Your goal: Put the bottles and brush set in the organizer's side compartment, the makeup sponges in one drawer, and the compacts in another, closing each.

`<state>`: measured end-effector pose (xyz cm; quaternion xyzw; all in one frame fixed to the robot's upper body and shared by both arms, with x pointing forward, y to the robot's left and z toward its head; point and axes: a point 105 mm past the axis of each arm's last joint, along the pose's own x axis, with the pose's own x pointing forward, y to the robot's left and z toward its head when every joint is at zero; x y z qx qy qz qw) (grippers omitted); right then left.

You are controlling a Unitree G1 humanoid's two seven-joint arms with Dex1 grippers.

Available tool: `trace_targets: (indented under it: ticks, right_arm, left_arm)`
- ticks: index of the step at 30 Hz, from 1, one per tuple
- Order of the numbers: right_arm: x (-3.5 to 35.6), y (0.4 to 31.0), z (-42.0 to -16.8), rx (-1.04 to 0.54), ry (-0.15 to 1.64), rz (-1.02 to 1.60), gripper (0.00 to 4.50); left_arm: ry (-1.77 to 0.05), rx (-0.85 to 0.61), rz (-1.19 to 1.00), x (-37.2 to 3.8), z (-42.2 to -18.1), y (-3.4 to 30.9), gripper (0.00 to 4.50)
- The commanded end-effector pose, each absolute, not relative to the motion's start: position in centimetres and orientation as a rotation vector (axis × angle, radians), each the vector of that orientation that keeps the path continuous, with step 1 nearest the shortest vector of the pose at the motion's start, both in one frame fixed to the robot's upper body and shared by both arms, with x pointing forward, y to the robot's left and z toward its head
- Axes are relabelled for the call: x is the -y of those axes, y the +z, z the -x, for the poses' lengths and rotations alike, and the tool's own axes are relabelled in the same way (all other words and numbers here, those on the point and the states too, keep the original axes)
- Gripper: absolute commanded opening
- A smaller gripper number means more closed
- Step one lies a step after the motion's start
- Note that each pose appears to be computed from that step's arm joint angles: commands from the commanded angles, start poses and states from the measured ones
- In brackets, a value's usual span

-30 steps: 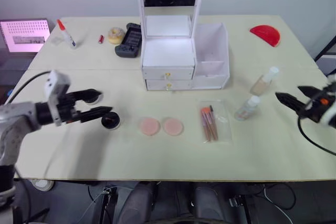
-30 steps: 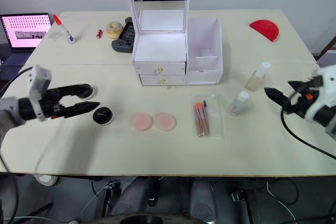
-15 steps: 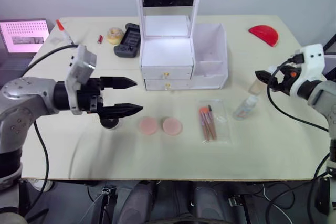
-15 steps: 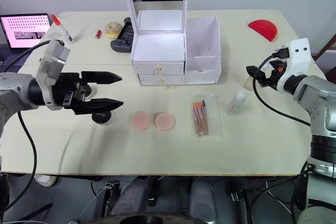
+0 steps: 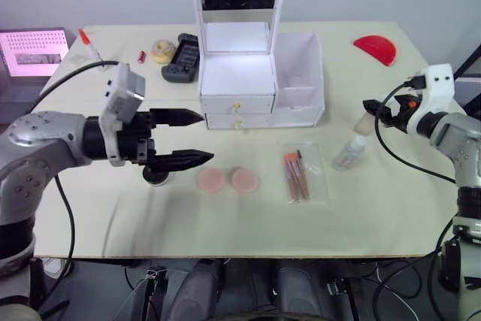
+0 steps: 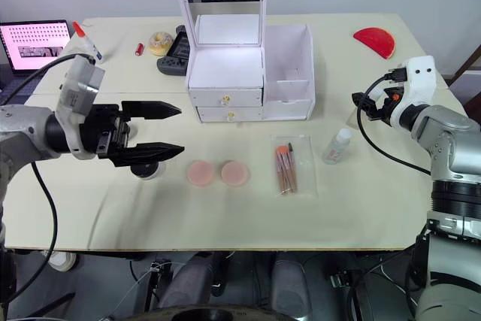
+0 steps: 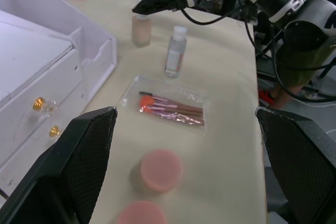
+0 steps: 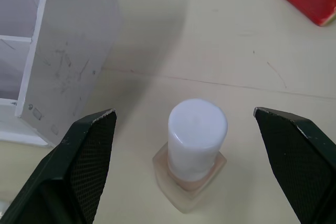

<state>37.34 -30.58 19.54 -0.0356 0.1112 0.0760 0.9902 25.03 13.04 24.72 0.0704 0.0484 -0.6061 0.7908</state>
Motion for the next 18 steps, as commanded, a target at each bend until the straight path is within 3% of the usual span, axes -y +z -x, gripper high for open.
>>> trace_targets:
  ticks: [1,6,7,18]
  right_arm:
    - [30.46,21.46,-37.52,-0.157,0.157,0.090,3.62]
    - [30.35,21.41,-37.47,-0.159,0.162,0.091,1.09]
    - [30.32,21.39,-37.45,-0.160,0.164,0.092,0.74]
    - [29.93,22.05,-37.31,-0.134,0.184,0.108,0.72]
  left_arm:
    - [-1.303,-0.068,-0.182,-13.09,-24.56,25.63,4.50]
    - [-1.301,-0.071,-0.181,-13.08,-24.53,25.57,4.50]
    - [-1.302,-0.071,-0.180,-13.06,-24.52,25.58,4.50]
    - [-1.309,-0.074,-0.169,-12.95,-24.54,25.52,4.50]
